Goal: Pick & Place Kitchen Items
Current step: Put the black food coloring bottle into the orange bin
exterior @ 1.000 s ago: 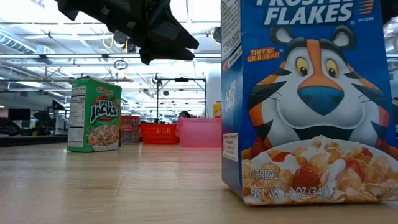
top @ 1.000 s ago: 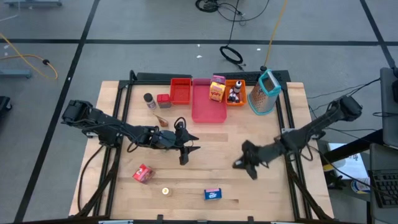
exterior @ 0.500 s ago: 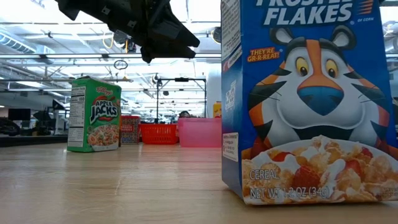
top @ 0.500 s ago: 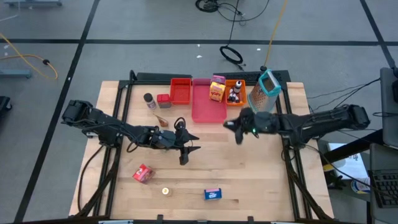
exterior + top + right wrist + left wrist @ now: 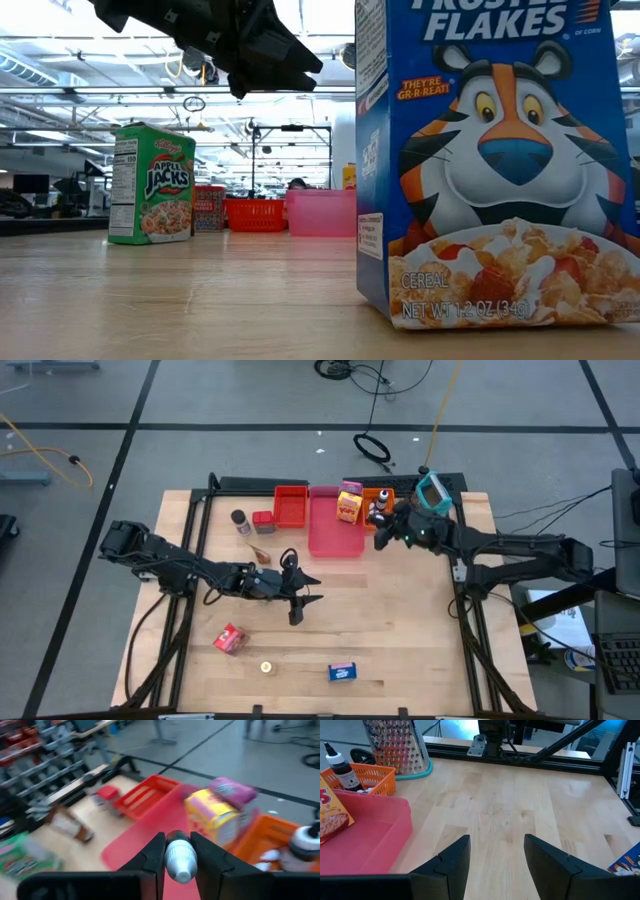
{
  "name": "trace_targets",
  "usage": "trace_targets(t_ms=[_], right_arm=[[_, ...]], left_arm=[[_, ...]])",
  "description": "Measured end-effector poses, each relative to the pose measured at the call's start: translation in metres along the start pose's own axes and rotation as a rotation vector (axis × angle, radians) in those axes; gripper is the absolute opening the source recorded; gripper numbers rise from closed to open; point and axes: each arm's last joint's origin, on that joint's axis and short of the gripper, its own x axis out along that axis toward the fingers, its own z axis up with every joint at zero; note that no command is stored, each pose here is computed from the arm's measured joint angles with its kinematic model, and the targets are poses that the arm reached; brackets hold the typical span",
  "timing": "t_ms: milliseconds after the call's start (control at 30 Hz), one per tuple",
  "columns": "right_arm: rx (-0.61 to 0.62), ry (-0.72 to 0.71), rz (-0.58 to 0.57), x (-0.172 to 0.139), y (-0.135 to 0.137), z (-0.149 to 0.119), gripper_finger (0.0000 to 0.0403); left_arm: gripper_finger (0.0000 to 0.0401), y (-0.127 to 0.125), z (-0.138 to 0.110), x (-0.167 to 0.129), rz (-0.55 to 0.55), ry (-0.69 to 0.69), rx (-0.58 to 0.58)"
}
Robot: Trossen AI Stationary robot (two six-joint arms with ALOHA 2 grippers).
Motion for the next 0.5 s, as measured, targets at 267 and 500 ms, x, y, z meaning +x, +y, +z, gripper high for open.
trace_targets(t_ms=[267,500], right_arm=[[-0.030,0.020,-0.138,0.023,-0.026,0.009,0.0065],[-0.079,0.127,-0.230,0.051,-0.033,0.020,0.0066]], left_arm=[[0.0186,0.000,0.001,0.000,0.001,-0.006,-0.002],[0.0186,0.000,0.001,0.000,0.000,-0.009,0.001]])
